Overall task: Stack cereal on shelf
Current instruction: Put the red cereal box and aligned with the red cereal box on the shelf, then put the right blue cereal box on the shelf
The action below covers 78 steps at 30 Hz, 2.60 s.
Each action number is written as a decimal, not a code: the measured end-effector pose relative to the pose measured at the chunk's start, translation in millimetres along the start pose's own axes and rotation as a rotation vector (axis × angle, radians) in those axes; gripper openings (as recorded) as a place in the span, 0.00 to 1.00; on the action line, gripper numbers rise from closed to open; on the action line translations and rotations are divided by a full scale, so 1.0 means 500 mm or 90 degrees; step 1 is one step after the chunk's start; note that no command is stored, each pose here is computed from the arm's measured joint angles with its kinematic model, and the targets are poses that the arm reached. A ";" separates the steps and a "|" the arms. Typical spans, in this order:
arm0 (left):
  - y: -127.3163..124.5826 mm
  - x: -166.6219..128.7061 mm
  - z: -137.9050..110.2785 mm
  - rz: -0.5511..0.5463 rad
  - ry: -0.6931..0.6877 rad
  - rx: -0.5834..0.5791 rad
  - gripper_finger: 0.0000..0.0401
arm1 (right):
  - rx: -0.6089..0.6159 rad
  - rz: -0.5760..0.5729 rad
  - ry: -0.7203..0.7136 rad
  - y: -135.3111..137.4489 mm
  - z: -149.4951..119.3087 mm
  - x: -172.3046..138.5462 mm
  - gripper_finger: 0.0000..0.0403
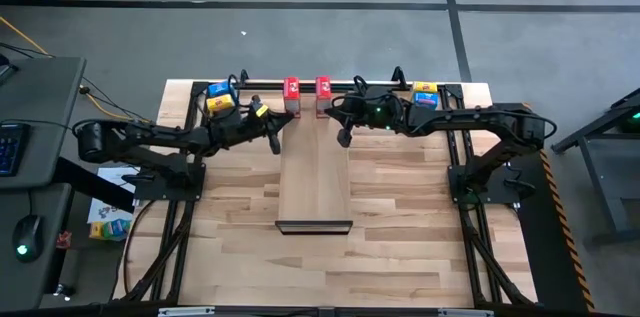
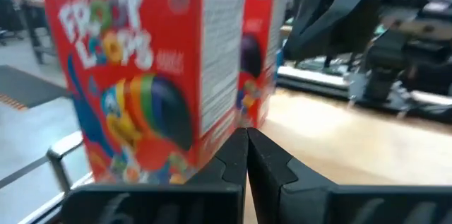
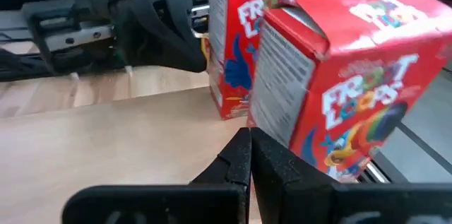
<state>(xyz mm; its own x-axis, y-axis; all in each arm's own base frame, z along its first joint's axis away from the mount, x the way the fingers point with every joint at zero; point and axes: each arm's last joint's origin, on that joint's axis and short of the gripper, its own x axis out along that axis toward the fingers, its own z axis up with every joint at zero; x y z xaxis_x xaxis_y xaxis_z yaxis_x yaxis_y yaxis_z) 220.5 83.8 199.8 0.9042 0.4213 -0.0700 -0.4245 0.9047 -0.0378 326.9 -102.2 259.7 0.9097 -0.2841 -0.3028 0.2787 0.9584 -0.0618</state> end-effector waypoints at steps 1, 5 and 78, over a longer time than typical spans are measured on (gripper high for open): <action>-0.001 -0.003 0.005 -0.010 -0.004 -0.005 0.00 | -0.001 0.003 -0.001 0.000 0.001 -0.002 0.00; -0.007 -0.025 0.029 -0.060 -0.021 -0.010 0.00 | -0.016 0.008 0.024 0.001 0.001 -0.013 0.00; -0.027 -0.125 0.090 -0.111 -0.050 0.030 0.00 | 0.043 -0.323 0.735 -0.258 -0.163 -0.233 0.67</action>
<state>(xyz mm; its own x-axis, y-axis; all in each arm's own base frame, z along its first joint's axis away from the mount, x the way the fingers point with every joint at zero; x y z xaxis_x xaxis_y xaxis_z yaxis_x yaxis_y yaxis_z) 171.9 48.0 249.7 0.9655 0.2602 0.0112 -0.2602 0.9655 0.0045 160.0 -190.6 225.2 -0.0927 -0.3959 -0.9136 0.5637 0.7355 -0.3759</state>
